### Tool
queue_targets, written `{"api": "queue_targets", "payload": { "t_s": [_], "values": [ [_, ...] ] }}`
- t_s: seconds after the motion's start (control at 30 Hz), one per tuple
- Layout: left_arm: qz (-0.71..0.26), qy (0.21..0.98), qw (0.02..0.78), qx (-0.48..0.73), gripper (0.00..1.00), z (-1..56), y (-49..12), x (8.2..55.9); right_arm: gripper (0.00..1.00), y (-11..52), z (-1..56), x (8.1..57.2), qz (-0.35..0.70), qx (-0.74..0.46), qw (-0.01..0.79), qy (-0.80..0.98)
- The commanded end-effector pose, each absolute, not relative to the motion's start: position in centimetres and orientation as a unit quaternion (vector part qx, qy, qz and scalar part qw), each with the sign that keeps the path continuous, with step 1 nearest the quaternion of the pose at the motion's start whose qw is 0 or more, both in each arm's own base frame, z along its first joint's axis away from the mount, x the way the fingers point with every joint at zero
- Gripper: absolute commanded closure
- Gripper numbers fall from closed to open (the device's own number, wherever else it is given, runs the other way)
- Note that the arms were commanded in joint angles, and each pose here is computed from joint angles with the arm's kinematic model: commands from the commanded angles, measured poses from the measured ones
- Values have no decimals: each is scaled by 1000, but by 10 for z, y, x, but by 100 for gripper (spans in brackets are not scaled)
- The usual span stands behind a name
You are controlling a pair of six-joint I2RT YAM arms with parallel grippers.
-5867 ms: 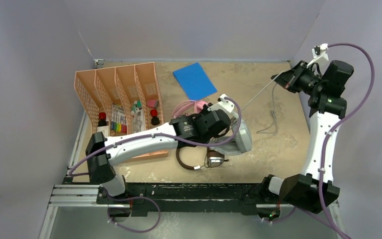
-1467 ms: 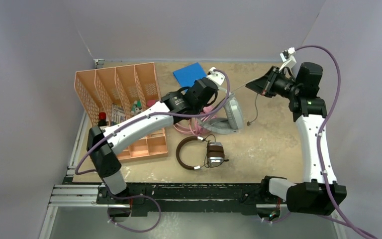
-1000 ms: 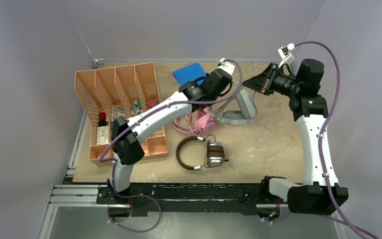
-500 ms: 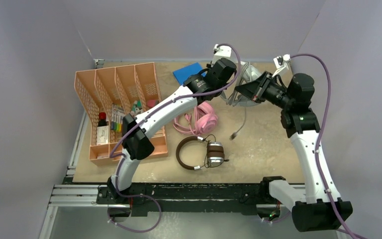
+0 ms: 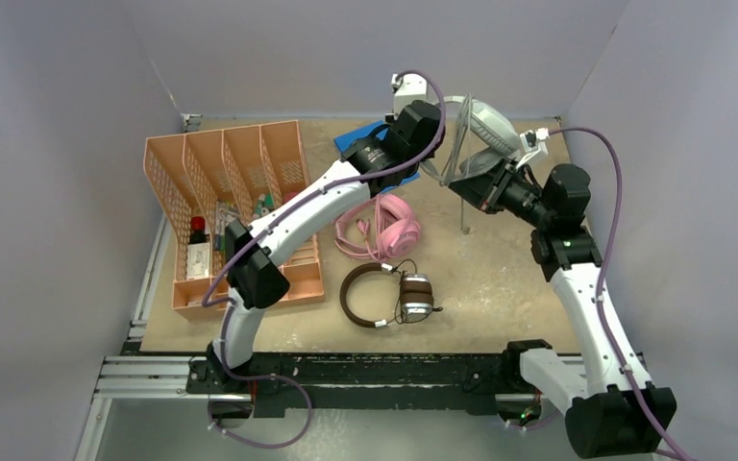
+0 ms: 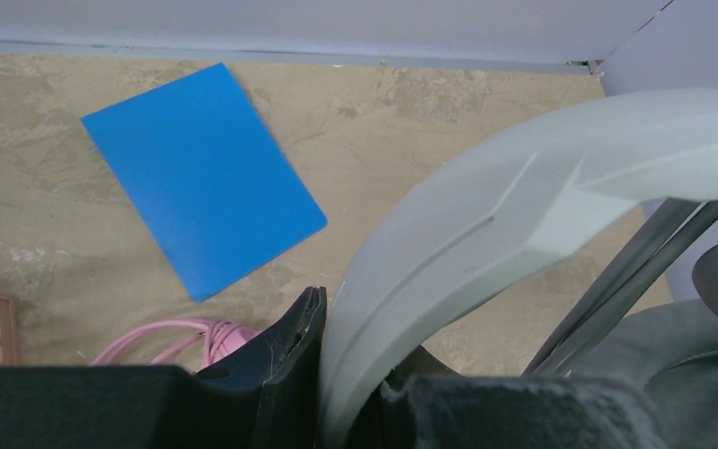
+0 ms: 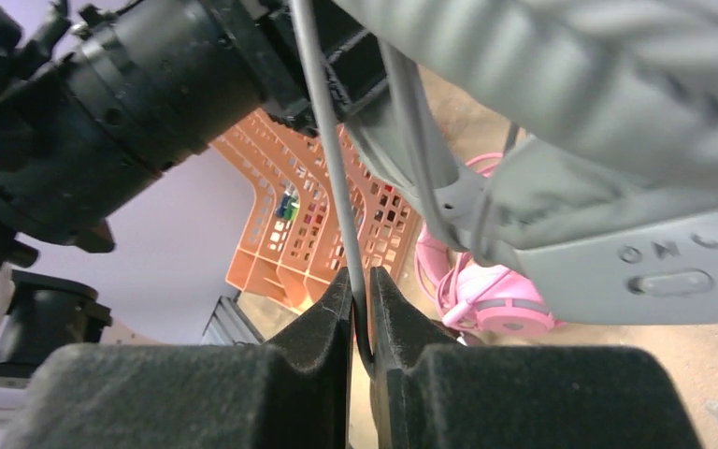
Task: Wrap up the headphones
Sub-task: Wrap the headphones cable around the headphones.
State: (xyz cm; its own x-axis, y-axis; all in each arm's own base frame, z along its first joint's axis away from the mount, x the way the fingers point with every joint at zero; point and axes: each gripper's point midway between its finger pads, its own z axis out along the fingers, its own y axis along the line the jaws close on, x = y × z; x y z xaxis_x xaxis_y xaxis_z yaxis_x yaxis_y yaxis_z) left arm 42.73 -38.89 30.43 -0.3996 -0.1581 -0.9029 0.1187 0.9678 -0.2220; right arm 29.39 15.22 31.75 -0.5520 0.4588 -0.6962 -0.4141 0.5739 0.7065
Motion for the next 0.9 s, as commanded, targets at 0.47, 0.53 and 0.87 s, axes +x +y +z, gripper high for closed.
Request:
{"api": "queue_targets", "payload": {
  "t_s": [0.47, 0.53, 0.87],
  "values": [
    [-344, 723, 590, -108, 100, 449, -393, 403, 68, 146, 286, 308, 417, -36, 548, 724],
    [-345, 722, 590, -109, 100, 451, -391, 401, 66, 145, 280, 310, 412, -41, 551, 724],
    [-338, 726, 588, -110, 100, 452, -385, 399, 39, 151, 256, 299, 430, -57, 547, 716]
  ]
}}
